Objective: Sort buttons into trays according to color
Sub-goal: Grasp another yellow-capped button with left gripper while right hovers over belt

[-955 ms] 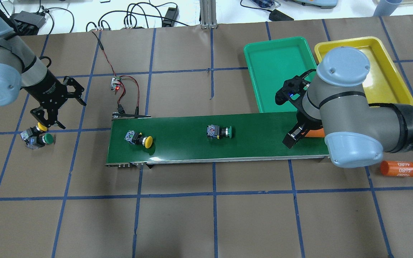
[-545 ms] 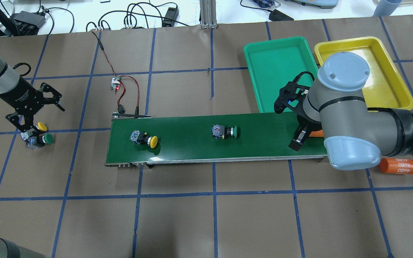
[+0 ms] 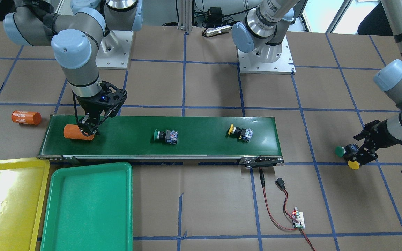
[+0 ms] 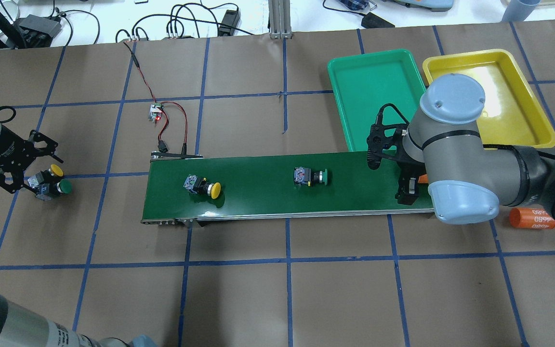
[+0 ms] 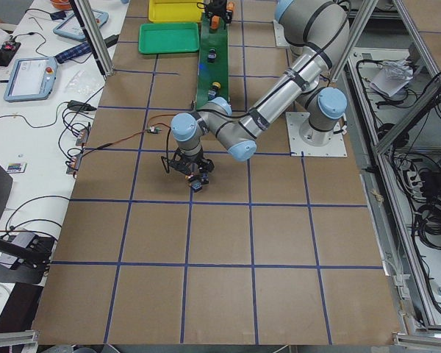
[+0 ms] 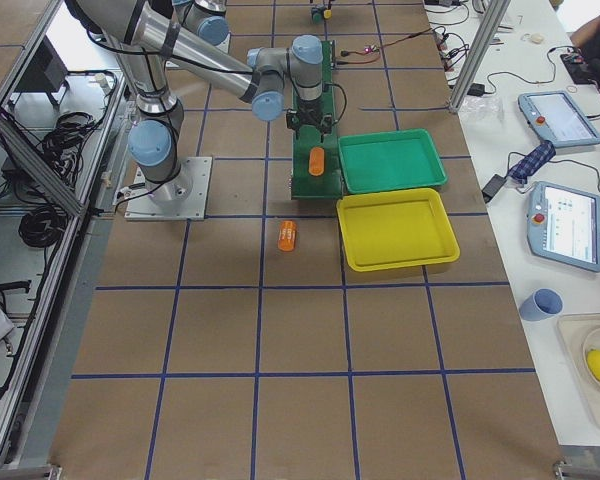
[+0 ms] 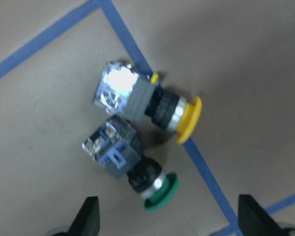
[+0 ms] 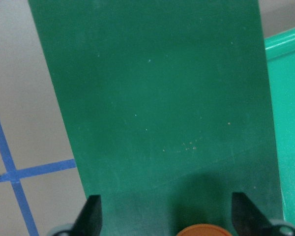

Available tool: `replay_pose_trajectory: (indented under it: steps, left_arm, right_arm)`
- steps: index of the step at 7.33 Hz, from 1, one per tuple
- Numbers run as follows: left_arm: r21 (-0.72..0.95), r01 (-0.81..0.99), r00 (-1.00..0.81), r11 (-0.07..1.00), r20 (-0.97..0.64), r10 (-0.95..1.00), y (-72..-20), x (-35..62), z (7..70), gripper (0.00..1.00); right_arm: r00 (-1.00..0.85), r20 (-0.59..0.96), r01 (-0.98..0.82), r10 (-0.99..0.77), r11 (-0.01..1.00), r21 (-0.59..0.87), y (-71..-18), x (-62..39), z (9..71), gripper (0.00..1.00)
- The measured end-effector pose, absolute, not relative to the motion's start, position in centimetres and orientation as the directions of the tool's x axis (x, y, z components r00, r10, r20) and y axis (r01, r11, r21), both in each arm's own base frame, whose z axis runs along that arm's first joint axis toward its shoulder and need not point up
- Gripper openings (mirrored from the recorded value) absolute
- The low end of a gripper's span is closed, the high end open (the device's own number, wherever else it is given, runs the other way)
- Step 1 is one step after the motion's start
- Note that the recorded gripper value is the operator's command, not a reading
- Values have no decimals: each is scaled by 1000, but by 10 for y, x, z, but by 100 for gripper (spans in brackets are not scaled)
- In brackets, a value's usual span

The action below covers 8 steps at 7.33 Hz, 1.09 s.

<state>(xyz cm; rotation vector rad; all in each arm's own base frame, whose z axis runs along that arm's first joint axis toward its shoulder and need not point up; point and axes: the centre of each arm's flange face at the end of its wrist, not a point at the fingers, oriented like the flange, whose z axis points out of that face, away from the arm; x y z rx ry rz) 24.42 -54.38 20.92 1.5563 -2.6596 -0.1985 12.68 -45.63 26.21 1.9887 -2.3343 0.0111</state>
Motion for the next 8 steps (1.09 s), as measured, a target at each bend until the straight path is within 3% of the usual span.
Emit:
replay_pose_trajectory:
  steps: [2,4,5,8]
  left_arm:
    - [142,-877,-466,458,-25,-884,-544,247,196,100]
    - [151,-885,-453,441,-50,-890,-542,248,186,100]
    - [145,-885,-456,442,-84,-886,-541,249,181,94]
    - [139,-886,-459,442,-132,-879,-540,248,177,95]
  right_arm:
    - [-86,46,-995,-995,88,43,-457,130,256,100]
    - [-74,34,-997,-997,75,26,-458,133,250,100]
    - [-69,25,-998,-997,69,11,-460,135,244,100]
    - [-59,30,-998,-998,59,0,-463,139,239,96]
